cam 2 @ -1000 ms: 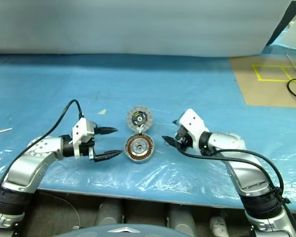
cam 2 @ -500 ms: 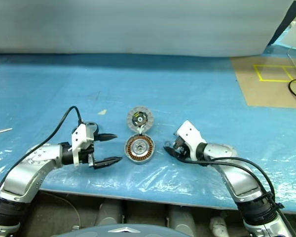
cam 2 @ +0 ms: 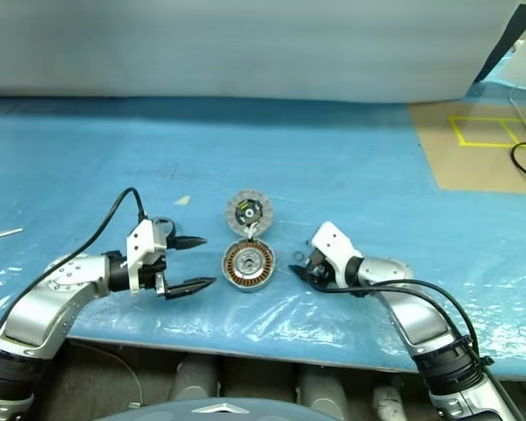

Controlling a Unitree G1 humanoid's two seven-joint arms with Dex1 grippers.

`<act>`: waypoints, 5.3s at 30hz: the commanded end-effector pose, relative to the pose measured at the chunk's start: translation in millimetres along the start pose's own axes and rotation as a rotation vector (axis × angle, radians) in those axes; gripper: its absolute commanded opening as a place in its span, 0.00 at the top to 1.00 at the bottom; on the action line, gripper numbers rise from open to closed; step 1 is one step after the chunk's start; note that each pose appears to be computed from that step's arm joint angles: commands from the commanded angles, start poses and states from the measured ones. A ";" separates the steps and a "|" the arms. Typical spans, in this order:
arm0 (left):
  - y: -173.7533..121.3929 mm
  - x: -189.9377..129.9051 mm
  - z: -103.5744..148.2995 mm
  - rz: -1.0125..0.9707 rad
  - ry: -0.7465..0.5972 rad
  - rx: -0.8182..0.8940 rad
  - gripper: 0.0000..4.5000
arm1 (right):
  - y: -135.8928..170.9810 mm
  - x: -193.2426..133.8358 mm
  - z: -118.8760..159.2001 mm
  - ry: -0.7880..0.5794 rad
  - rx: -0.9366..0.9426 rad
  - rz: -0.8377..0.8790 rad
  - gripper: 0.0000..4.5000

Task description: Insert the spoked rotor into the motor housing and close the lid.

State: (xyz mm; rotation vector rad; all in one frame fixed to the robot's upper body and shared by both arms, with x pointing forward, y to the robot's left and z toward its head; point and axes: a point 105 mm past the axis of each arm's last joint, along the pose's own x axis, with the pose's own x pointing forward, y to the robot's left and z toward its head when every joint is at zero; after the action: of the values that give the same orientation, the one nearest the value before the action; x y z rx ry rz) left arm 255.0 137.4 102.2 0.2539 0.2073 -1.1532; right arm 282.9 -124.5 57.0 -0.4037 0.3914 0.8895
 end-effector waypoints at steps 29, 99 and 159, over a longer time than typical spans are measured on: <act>4.4 -6.9 6.7 0.029 -0.036 0.045 0.00 | 2.4 -14.6 72.3 -0.135 -0.058 0.166 0.86; -6.3 -1.1 0.0 0.046 -0.035 0.086 0.00 | 35.4 36.0 74.6 -0.112 -0.301 0.488 0.86; -4.9 -2.0 -1.9 0.055 -0.024 0.083 0.00 | 39.6 41.9 72.3 -0.083 -0.346 0.534 0.42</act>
State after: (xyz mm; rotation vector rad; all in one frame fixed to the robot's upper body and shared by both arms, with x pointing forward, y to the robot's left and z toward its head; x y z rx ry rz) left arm 250.6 139.2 93.0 0.2988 0.1655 -1.1052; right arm 284.5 -37.9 84.6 -0.5763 0.2943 1.5055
